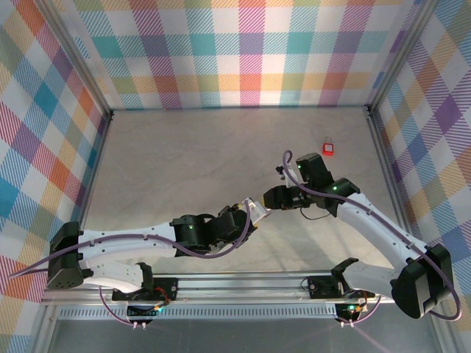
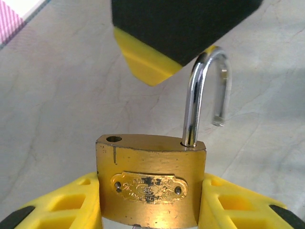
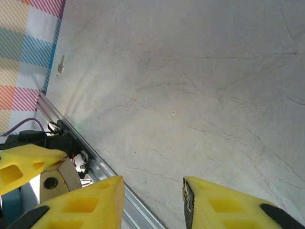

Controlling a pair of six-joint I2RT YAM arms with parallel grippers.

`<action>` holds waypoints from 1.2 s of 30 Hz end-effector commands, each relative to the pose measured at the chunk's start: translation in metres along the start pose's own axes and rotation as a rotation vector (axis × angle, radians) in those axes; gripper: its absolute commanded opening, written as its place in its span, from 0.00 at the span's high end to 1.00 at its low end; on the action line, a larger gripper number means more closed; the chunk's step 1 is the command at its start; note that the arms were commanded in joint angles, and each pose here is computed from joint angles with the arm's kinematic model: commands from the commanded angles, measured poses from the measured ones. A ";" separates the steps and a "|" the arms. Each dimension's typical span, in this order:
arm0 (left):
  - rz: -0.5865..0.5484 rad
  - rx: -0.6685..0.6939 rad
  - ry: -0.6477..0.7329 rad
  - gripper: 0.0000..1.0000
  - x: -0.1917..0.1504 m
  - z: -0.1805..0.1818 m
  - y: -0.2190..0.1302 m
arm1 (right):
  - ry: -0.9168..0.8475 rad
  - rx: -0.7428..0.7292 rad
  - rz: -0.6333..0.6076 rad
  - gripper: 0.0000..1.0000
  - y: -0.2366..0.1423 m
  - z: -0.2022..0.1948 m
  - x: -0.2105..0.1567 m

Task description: Unlock with the key

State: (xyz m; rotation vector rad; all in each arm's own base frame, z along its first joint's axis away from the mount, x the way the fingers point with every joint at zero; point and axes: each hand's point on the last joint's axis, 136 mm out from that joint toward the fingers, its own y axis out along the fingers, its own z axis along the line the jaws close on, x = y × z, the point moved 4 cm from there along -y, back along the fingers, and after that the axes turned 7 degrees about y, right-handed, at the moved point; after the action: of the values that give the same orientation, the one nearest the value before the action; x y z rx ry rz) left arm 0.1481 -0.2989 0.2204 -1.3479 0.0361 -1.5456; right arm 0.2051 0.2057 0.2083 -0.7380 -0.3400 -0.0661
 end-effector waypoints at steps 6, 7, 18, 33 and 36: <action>0.020 0.203 -0.050 1.00 0.003 0.023 0.001 | 0.022 -0.038 -0.002 0.53 -0.007 -0.001 -0.001; 0.025 0.217 -0.061 1.00 0.001 0.024 0.002 | 0.030 -0.058 -0.015 0.48 -0.007 -0.003 0.000; 0.237 0.239 -0.300 1.00 -0.046 0.041 0.042 | 0.079 -0.207 -0.184 0.13 -0.030 -0.027 0.011; 0.472 0.119 -0.672 1.00 -0.104 0.065 0.099 | 0.054 -0.179 -0.184 0.05 -0.032 -0.028 0.000; 0.516 0.113 -0.705 1.00 -0.114 0.067 0.107 | 0.049 -0.176 -0.186 0.05 -0.033 -0.027 -0.001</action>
State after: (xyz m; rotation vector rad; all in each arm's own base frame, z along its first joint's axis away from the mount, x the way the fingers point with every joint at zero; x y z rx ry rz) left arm 0.2431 -0.2271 0.1048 -1.5005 -0.1129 -0.6548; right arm 0.2097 0.1643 0.2073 -0.8916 -0.3396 -0.2931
